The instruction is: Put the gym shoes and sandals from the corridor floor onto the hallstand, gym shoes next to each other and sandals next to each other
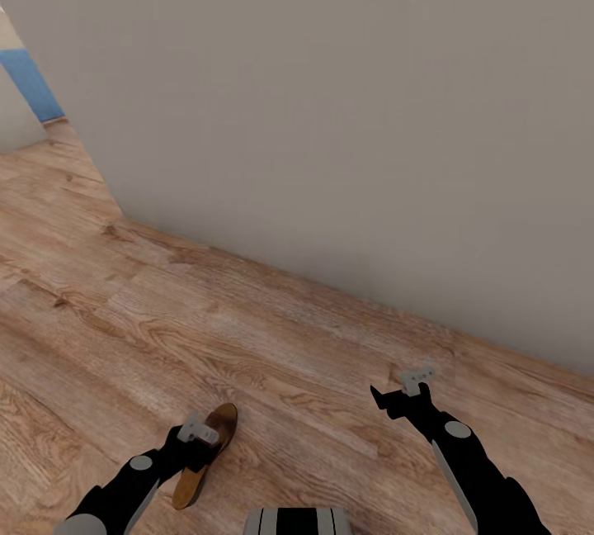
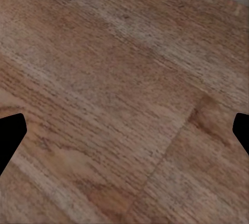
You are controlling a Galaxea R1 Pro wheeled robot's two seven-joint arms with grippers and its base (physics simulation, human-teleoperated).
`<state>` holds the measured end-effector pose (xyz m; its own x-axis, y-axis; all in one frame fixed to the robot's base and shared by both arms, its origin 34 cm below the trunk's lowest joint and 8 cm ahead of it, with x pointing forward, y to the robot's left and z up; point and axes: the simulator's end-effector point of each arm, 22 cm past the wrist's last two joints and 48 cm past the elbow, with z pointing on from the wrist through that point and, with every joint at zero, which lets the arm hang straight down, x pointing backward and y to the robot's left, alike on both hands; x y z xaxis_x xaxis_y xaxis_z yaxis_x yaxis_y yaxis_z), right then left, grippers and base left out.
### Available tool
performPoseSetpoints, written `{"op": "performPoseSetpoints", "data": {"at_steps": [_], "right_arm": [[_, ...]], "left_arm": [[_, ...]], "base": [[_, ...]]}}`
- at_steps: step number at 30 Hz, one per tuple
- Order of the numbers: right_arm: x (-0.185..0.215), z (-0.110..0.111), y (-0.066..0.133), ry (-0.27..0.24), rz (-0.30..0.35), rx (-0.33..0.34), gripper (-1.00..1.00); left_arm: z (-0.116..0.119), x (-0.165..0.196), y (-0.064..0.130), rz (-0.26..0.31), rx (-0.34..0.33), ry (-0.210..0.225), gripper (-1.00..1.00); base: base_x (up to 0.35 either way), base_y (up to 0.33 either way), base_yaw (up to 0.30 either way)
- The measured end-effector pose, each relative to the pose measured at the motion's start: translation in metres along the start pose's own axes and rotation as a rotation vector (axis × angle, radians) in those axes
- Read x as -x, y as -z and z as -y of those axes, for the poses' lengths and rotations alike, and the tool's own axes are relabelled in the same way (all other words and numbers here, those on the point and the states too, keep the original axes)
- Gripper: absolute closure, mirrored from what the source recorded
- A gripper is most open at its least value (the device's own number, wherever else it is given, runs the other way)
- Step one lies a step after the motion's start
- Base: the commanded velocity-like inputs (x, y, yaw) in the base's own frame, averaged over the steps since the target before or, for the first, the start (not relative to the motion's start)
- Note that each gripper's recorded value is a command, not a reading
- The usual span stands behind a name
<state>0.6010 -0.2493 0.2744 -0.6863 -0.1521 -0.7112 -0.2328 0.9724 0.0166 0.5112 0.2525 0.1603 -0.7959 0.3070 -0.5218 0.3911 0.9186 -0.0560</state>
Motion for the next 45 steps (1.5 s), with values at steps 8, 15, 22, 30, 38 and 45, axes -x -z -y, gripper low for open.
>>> {"op": "performPoseSetpoints", "data": {"at_steps": [8,15,22,30,38,45], "right_arm": [[0.0,0.0,0.0,0.0,0.0,0.0,-1.0],[-0.013,-0.001,-0.005,-0.004,-0.024,0.004,-1.0],[-0.029,-0.004,-0.011,-0.009,-0.052,0.01,-1.0],[-0.047,-0.005,-0.018,-0.015,-0.083,0.014,-1.0],[-0.066,-0.006,-0.023,-0.02,-0.116,0.017,-1.0],[-0.079,-0.008,-0.027,-0.024,-0.139,0.022,-1.0]], "left_arm": [[-0.007,-0.011,0.005,0.04,0.058,0.004,-1.0],[-0.007,-0.024,0.002,0.033,0.064,0.024,-1.0],[-0.003,-0.038,-0.004,0.012,0.058,0.036,-1.0],[0.001,-0.055,-0.01,-0.018,0.05,0.046,-1.0],[0.004,-0.072,-0.015,-0.048,0.042,0.054,-1.0],[0.007,-0.084,-0.019,-0.07,0.035,0.059,-1.0]], "base": [[0.0,0.0,0.0],[0.0,0.0,0.0],[0.0,0.0,0.0],[0.0,0.0,0.0],[0.0,0.0,0.0],[0.0,0.0,0.0]]}}
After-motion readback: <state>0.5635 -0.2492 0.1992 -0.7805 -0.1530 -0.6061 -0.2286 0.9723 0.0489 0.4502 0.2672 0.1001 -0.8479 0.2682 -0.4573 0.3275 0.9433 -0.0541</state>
